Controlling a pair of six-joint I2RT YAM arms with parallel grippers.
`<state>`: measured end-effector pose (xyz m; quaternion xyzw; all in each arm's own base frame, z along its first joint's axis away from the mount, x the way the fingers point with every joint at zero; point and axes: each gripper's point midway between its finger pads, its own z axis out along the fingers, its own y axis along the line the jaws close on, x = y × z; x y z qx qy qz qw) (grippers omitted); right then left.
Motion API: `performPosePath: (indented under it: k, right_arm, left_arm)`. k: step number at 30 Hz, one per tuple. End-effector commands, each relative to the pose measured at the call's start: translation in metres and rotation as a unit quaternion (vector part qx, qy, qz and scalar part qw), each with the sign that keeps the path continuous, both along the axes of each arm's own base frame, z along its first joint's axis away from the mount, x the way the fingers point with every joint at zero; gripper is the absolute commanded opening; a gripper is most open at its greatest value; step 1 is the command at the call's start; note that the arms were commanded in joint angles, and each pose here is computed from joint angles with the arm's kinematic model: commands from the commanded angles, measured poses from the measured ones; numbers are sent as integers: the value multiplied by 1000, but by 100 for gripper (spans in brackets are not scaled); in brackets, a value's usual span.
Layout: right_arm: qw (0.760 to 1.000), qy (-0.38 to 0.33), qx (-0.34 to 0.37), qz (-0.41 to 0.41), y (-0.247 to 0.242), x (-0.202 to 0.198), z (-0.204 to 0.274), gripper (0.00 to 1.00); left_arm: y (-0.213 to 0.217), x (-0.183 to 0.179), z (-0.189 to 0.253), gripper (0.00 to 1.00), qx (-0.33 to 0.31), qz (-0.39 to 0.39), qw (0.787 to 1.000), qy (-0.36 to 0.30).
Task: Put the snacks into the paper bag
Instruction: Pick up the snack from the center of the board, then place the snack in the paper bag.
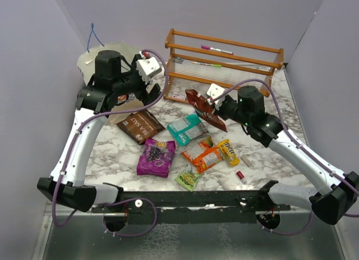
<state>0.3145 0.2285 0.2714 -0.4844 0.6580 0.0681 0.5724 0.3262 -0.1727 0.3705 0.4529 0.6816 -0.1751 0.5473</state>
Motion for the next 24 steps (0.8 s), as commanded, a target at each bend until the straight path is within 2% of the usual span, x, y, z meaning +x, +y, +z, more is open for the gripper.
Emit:
performPosePath:
  k: [1,9,17,20,24]
  right_arm:
    - [995,-19,19,95,17,-31,41,1]
    - [980,-7,33,198,27,-74,65,1]
    - [966,-6,42,255,29,-99,77,1]
    - [963,-2,49,267,29,-104,79,1]
    - [961,3,59,268,27,-104,80,1]
  left_arm:
    - [-32,-20,0,86,-5,-109,994,-4]
    - [-71,-37,-20,89,-10,-214,977,8]
    - [-107,-73,-44,88,-35,-294,952,71]
    - [-116,-79,-54,81,-38,-303,948,90]
    - [-122,-86,-62,64,-43,-316,941,109]
